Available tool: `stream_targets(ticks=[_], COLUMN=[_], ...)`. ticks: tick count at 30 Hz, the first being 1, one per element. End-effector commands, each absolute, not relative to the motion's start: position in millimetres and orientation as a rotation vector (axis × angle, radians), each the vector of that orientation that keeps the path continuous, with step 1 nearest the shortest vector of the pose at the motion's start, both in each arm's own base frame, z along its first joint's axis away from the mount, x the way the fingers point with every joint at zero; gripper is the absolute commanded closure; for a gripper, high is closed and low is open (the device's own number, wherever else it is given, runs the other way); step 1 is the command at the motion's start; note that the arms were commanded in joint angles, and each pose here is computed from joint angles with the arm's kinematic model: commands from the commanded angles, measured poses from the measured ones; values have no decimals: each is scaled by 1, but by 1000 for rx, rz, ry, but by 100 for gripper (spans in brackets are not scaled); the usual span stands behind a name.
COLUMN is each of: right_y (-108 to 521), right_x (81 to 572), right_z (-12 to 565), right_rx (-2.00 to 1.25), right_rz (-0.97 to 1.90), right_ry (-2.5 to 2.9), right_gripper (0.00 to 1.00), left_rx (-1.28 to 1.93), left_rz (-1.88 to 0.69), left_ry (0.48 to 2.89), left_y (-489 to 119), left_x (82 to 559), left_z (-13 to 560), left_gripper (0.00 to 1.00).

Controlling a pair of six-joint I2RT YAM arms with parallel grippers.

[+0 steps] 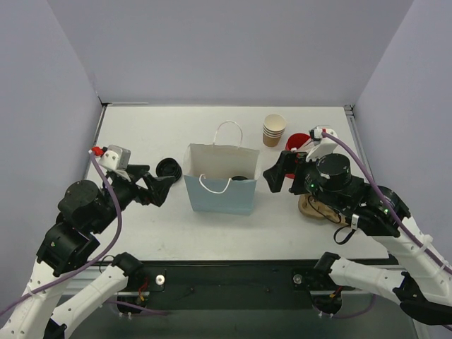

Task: Pack the takeout coffee

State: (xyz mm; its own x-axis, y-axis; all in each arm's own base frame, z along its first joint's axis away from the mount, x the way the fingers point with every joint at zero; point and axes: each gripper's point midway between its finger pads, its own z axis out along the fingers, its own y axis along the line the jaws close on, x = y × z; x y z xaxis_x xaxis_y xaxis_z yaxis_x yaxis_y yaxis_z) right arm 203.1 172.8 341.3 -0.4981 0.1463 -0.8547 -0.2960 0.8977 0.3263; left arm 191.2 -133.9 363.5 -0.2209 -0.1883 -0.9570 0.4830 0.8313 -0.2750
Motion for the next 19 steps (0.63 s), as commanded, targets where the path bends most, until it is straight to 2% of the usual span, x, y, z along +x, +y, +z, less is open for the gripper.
stream_targets(ticks=[1, 19], right_y=[170, 166], right_x=[203, 200], right_z=[339, 339], right_rx=[-76, -101], right_rz=[532, 523], right_ry=[2025, 2015], right_gripper=[0, 0], left_rx=[202, 198], left_rz=[-645, -653], left_ry=[1630, 1603], left_y=[-133, -134], left_x=[193, 194], left_z=[379, 389], left_gripper=[3, 3])
